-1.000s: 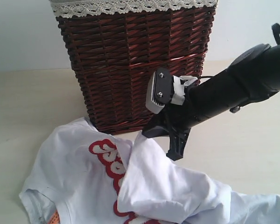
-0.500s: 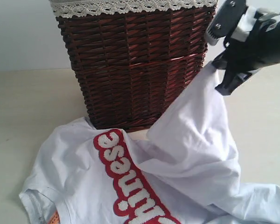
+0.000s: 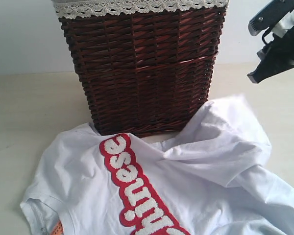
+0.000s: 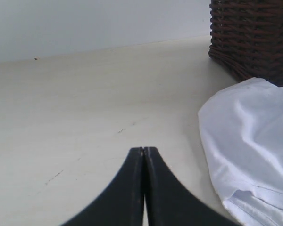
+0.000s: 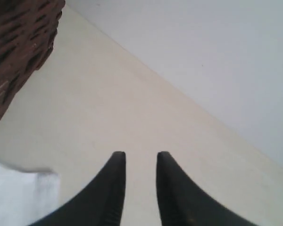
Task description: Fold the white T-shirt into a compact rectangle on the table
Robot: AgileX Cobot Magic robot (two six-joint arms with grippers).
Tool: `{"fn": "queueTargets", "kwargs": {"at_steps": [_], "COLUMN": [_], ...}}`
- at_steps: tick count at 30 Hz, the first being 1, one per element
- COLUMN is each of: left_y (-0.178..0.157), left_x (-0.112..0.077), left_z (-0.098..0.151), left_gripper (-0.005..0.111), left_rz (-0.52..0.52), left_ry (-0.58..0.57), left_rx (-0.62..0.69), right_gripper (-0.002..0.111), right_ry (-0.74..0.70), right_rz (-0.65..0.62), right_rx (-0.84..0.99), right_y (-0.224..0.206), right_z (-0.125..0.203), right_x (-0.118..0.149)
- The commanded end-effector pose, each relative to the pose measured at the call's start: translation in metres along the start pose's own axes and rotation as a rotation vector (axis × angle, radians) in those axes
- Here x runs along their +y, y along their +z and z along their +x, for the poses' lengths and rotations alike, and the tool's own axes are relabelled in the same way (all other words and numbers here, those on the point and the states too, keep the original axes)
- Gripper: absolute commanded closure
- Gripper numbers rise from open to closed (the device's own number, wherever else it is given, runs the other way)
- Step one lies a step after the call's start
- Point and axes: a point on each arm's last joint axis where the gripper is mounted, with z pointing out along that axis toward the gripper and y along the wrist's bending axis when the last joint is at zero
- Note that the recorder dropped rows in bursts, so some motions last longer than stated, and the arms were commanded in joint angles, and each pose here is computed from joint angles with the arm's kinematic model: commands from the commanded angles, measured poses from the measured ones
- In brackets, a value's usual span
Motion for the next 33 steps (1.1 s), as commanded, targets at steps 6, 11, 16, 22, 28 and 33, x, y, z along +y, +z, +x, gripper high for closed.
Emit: {"fn": "queueTargets", "kwargs": {"at_steps": [6, 11, 16, 22, 28, 33], "left_y": [-0.001, -0.001, -0.001, -0.001, -0.001, -0.001], "left_x": [0.000, 0.000, 0.000, 0.000, 0.000, 0.000], "left_z": [-0.002, -0.002, -0.002, -0.002, -0.002, -0.002], "left_gripper": [0.107, 0.107, 0.107, 0.107, 0.107, 0.107], "left_rz": [0.003, 0.003, 0.003, 0.003, 0.003, 0.003], "left_ry": [-0.003, -0.003, -0.003, -0.003, -0.003, -0.003], "left_rx": [-0.018, -0.018, -0.018, -0.018, -0.018, -0.018], "right_gripper": [0.084, 0.108, 0.108, 0.108, 0.108, 0.108], "right_ry": [0.125, -0.235, -0.360, -0.329, -0.393, -0.395], "right_rz": [-0.221, -0.801, -1.099, -1.005, -1.033, -1.066], "right_rx": [0.037, 0.321, 0.468, 0.558, 0.634, 0.536], "right_y": [-0.020, -0.037, -0.056, -0.043, -0.035, -0.036], "right_z": [-0.021, 0.000, 0.029, 0.042, 0.047, 0.019], "right_x": [0.040, 0.130, 0.203, 0.247, 0.296, 0.336]}}
